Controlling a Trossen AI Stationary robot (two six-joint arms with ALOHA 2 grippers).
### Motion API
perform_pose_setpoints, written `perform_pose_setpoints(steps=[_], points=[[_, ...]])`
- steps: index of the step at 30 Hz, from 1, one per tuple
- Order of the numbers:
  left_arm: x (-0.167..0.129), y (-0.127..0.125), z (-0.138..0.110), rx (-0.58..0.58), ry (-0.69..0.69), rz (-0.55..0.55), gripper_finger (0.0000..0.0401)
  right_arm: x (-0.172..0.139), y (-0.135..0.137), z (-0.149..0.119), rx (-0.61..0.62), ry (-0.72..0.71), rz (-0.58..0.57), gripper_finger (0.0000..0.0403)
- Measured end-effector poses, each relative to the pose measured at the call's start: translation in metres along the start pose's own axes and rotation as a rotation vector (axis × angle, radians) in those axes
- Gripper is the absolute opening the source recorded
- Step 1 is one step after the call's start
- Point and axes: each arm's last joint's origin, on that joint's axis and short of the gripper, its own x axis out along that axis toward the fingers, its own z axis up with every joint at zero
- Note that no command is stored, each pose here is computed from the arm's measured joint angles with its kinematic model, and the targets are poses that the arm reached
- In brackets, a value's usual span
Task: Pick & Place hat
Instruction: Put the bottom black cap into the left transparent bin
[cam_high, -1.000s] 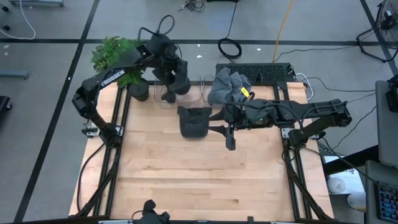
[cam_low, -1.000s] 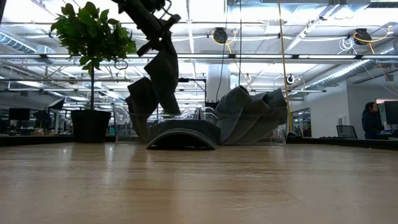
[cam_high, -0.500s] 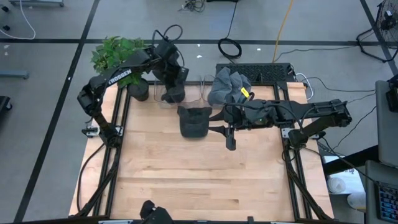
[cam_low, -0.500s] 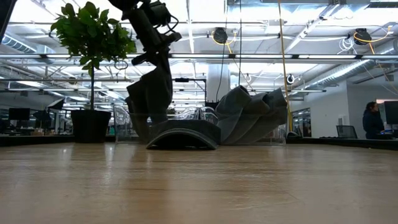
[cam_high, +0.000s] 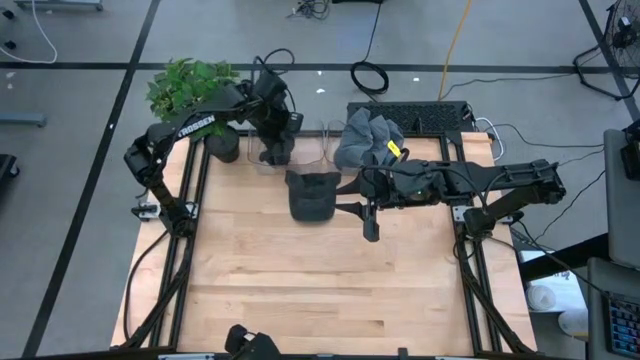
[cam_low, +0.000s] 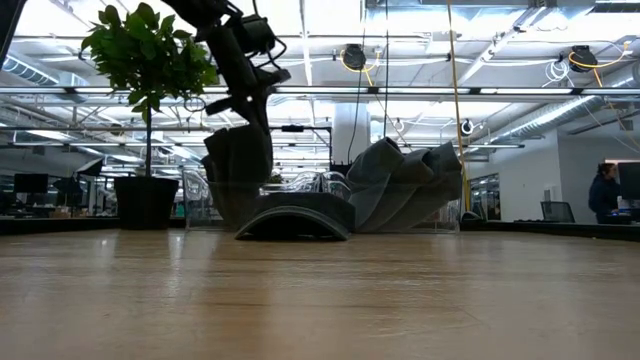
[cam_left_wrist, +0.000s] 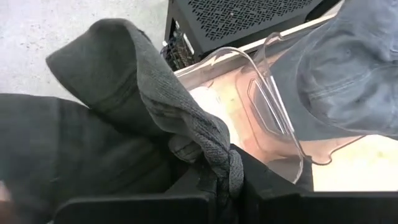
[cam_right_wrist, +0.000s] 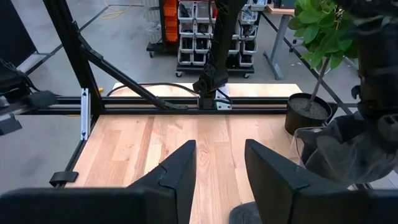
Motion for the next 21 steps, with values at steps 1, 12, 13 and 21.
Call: perform_pose_setpoints(steps=[1, 12, 13, 21], points=[[0.003, -0.001, -0.002, 0.003, -0.003, -0.004, 0.0016, 0.0, 0.0, 0.0, 0.0, 0.0, 0.0, 0.0126], [0.018, -0.003, -0.007, -0.032, -0.067, -0.038, 0.0016, 0.0, 0.0, 0.0, 0.0, 0.0, 0.0, 0.0126], [0.015, -0.005, -0.005, -0.036, -0.083, -0.061, 0.0016, 0.0, 0.0, 0.0, 0.0, 0.0, 0.0, 0.0126], [-0.009, -0.014, 0.007, 0.008, -0.13, -0.139, 0.0016, 0.0, 0.0, 0.0, 0.01, 0.0, 0.0, 0.0126]])
